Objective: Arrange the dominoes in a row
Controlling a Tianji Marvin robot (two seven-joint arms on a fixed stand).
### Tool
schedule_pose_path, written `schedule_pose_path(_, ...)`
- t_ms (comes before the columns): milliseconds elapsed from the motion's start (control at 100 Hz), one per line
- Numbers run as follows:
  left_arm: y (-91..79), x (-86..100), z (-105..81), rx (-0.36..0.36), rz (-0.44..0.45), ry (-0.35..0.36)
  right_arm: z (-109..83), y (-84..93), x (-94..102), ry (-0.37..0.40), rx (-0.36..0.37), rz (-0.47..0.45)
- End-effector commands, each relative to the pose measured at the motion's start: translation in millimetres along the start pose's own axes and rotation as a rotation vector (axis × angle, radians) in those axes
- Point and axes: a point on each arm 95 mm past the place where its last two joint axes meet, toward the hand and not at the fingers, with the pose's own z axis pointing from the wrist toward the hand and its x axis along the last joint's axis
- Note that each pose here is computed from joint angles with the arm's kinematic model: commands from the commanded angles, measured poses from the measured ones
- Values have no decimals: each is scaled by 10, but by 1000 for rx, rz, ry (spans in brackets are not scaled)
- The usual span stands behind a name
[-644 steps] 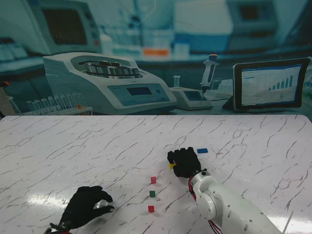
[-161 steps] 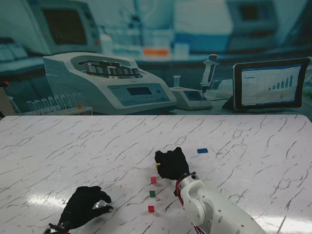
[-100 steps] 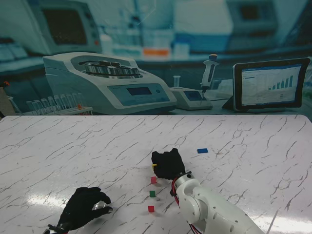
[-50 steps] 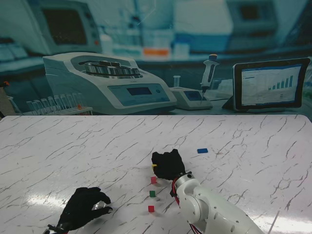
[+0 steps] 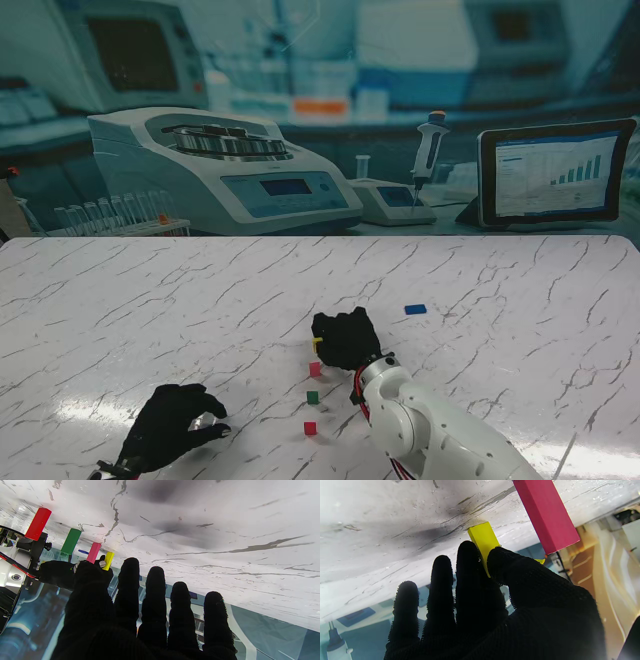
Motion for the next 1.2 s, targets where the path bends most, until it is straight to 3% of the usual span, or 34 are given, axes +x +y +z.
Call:
schedule_pose_path(0, 34, 37, -25, -14, -18, 13, -29, -30, 33, 8, 12, 15)
schedule_pose_path(770, 26, 34, -13, -14, -14, 15, -127, 145, -118, 12, 99, 25)
schedule_pose_path(1190, 15, 44, 13, -10, -4, 21, -255, 446, -351, -18, 80, -65)
